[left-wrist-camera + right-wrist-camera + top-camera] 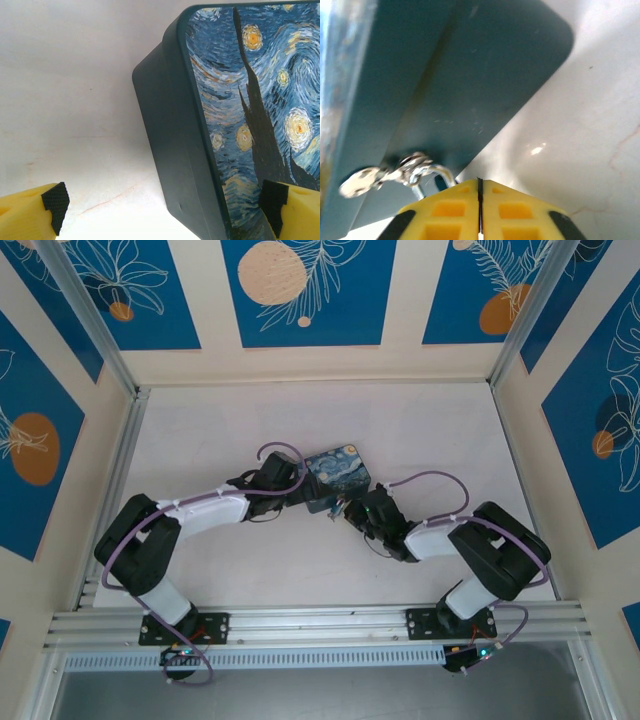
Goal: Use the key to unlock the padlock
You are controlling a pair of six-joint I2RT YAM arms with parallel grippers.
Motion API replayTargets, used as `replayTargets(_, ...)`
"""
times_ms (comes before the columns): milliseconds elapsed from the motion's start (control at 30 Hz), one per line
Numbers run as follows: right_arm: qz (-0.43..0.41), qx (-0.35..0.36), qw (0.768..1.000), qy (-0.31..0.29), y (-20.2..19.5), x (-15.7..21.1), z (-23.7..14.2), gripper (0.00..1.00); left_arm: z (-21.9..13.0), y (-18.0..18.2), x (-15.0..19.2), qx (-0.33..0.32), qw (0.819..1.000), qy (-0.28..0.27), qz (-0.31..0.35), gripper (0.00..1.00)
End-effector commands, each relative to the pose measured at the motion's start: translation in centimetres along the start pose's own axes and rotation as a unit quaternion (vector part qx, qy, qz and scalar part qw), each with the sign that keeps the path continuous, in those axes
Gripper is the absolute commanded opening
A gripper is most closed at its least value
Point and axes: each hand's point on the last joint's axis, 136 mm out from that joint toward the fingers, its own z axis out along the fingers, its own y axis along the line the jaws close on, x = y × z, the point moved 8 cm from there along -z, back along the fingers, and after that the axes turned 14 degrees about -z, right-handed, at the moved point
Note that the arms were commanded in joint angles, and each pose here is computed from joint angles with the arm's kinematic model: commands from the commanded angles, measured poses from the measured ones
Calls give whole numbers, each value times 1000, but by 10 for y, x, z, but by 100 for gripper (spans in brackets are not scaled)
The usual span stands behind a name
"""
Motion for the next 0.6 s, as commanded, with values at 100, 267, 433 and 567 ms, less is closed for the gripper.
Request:
replayTargets(100,-74,-27,996,38,2,12,-9,34,20,45,30,-104,992,68,15,100)
replayTargets(267,-97,-28,993,63,1,17,-2,43,22,44,30,-104,992,72,14,100)
replayTargets(433,-124,-23,989,71,0,19,9,43,21,44,30,-103,992,72,14,100)
replayTargets(567,-148,-8,986,79,-3,20,18,44,22,44,30,-105,992,74,14,100)
